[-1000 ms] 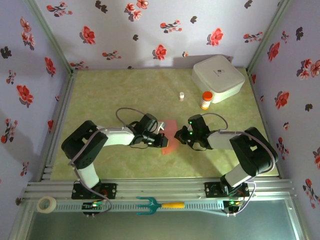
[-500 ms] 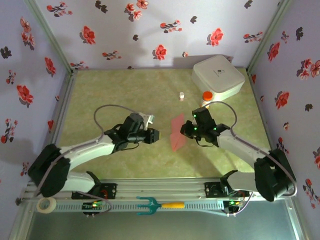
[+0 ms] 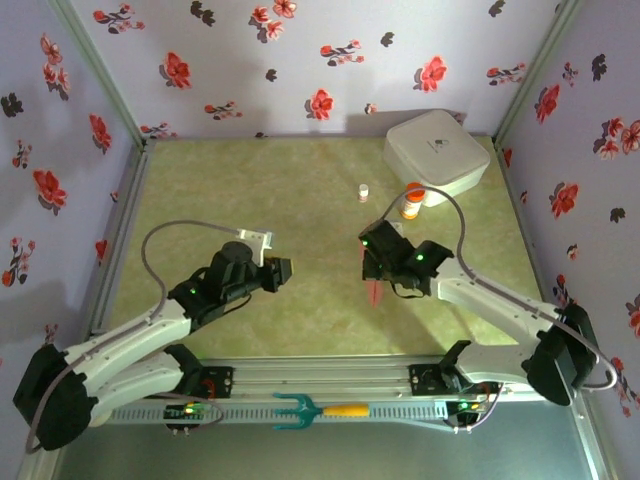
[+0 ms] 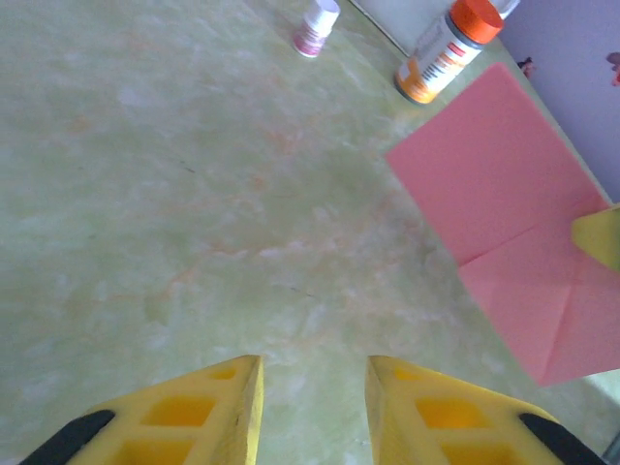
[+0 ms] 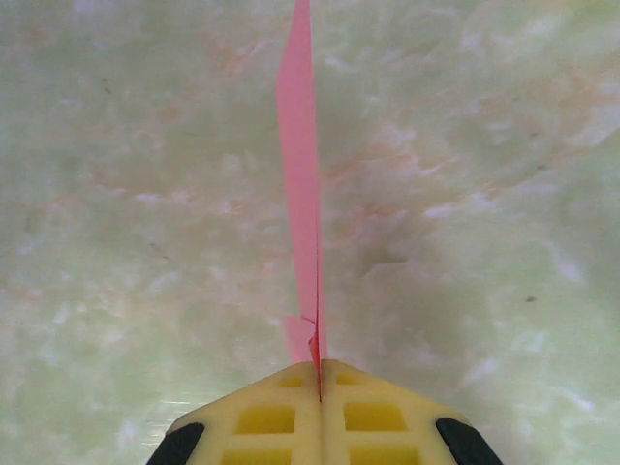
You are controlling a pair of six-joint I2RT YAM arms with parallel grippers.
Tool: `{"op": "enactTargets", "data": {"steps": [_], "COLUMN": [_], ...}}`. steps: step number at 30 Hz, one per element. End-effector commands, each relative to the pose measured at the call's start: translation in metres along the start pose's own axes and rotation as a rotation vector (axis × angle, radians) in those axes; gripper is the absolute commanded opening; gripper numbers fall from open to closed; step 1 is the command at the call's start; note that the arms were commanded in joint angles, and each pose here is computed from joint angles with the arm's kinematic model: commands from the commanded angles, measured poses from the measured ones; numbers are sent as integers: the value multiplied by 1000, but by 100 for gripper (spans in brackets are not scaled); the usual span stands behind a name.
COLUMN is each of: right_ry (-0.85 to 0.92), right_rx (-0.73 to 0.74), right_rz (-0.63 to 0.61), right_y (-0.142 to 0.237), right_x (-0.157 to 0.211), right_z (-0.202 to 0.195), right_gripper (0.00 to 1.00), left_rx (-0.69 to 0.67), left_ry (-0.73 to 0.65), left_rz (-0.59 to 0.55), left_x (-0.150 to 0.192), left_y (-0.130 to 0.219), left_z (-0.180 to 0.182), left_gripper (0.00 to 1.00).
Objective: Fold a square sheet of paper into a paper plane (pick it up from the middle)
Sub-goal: Turn over the paper at the center of the table.
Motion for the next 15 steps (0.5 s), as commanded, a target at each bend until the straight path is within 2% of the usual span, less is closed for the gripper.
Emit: {"op": "enactTargets", "data": {"steps": [1, 8, 15], "right_ry": [145, 260, 307], "right_rx": [254, 433, 436], "right_rz": [-8, -6, 33], "right_y": [9, -5, -46], "right_x": [-4, -13, -4], "right_z": [-12, 12, 63], "right_gripper": [3, 1, 2], "left_rx": [-80, -157, -284], "left_ry": [-16, 11, 77], "left_rz": [-40, -99, -229], "left_x": [0, 2, -1], "left_y": [9, 27, 57], "left_z": [14, 32, 54], "left_gripper": [35, 36, 32]}}
Point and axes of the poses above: each hand's point on the last joint's axis, 136 mm out from that joint toward the fingers, its own y axis back along the fingers, its own z axis along the line the jaws close on, x = y × z, the point moved 7 cm from there along y, back along the fingers, and after that the axes turned 7 degrees about y, right-handed, at the moved point
